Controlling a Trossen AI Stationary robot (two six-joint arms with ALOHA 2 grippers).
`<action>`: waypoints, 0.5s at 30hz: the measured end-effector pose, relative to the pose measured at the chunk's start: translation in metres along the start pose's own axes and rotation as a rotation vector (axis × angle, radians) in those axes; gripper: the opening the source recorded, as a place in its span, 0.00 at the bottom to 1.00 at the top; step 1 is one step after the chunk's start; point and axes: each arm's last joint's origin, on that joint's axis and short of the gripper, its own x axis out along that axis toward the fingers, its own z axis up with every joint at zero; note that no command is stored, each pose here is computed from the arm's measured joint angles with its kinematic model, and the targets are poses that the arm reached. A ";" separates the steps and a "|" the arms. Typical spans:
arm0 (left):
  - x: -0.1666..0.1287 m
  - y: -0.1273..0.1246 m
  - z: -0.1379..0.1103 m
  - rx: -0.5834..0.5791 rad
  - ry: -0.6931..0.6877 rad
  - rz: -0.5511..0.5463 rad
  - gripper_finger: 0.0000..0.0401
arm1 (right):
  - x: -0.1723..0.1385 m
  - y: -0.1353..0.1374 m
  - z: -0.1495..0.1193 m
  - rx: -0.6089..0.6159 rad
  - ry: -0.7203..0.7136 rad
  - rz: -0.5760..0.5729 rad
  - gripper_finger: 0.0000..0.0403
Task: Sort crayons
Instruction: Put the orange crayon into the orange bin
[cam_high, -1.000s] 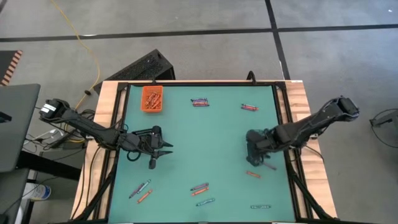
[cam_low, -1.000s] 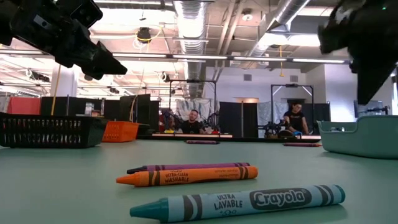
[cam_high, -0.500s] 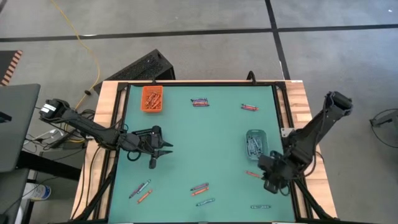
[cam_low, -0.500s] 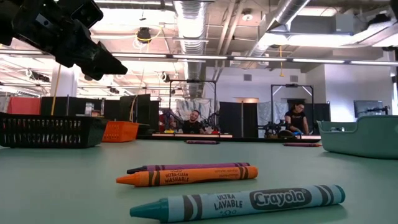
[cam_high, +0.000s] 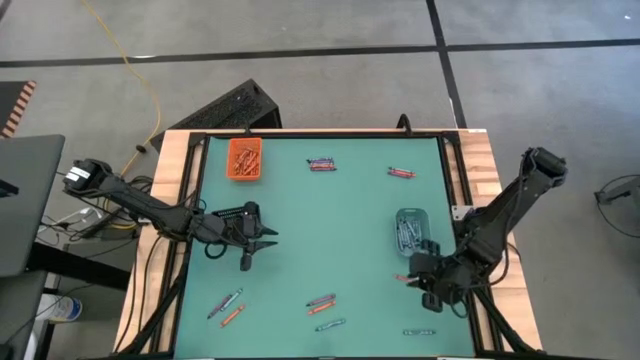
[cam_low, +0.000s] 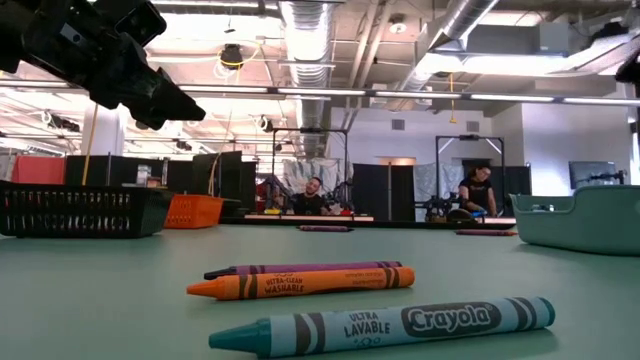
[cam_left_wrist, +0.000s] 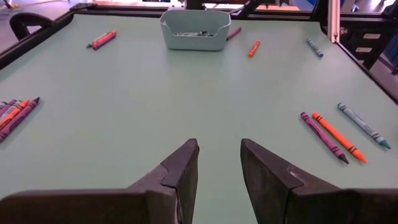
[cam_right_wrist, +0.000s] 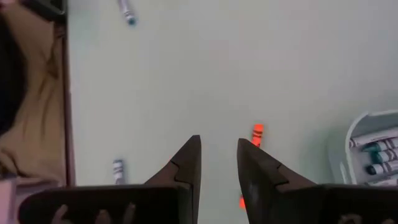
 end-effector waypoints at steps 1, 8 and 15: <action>0.000 0.000 0.000 -0.001 0.000 0.000 0.27 | 0.004 -0.002 -0.003 0.004 0.002 -0.002 0.24; 0.000 0.000 0.000 -0.016 0.005 0.001 0.27 | 0.027 -0.008 -0.026 -0.037 0.065 -0.014 0.24; 0.000 0.000 0.000 -0.025 0.003 0.003 0.27 | 0.054 -0.006 -0.038 -0.074 0.160 -0.113 0.24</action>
